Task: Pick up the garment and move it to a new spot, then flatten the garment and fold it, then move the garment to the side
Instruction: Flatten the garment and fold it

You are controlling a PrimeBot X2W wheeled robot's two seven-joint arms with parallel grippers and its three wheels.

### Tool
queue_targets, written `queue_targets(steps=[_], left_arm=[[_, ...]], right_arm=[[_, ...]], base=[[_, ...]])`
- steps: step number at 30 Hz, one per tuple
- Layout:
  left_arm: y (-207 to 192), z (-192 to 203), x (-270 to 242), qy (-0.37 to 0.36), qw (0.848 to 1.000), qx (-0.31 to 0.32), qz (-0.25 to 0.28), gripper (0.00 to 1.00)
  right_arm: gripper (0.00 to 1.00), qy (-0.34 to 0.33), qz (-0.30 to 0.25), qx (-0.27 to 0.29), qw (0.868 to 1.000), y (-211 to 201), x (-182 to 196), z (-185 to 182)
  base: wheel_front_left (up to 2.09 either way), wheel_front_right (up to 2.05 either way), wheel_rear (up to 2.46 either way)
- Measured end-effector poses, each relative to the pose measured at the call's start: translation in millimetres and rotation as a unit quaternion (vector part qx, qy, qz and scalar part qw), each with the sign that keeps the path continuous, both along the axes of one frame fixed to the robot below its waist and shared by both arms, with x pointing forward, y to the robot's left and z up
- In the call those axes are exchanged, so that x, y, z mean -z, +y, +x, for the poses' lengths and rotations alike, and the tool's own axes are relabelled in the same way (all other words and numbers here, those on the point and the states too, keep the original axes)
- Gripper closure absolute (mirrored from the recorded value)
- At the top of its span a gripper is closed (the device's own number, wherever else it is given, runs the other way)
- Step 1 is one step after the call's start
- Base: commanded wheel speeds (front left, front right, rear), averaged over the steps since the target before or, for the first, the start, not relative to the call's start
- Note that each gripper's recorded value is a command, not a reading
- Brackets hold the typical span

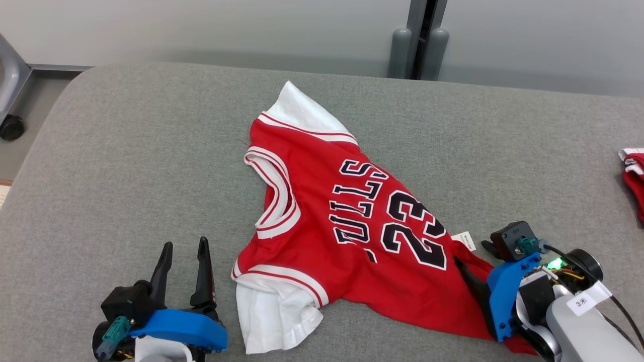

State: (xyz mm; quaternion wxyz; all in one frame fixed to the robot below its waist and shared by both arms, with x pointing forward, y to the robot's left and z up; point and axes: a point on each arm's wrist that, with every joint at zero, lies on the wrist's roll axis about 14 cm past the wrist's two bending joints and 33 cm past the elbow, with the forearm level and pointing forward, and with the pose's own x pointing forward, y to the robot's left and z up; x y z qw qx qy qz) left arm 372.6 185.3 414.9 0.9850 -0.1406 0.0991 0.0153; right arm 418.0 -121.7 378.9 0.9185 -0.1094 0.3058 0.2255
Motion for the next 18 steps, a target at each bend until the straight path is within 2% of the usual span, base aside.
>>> queue_targets(steps=[2, 3, 4, 6, 11, 18], left_arm=[[2, -1, 0, 0.001, 1.0, -0.003, 0.0, 0.0], [2, -1, 0, 0.001, 1.0, -0.004, 0.0, 0.0], [3, -2, 1, 0.001, 1.0, -0.005, 0.0, 0.0], [4, -2, 1, 0.002, 1.0, -0.006, 0.0, 0.0], [4, -1, 1, 0.003, 1.0, -0.008, -0.001, 0.0], [3, 0, 3, 0.006, 1.0, -0.01, -0.004, 0.0]], right_arm=[[0.0, 0.014, -0.01, -0.015, 1.0, 2, 4, 0], [0.42, 0.019, -0.015, -0.022, 0.999, 4, 5, 0], [0.64, 0.024, -0.018, -0.028, 0.999, 6, 6, 0], [1.0, 0.031, -0.021, -0.039, 0.999, 10, 8, 1], [1.0, 0.007, -0.025, -0.05, 0.998, 13, -2, 20], [1.0, -0.068, -0.032, -0.018, 0.997, -8, -33, 65]], base=[[0.0, 0.0, 0.0], [0.0, 0.0, 0.0], [0.0, 0.0, 0.0], [0.0, 0.0, 0.0], [0.0, 0.0, 0.0], [0.0, 0.0, 0.0]])
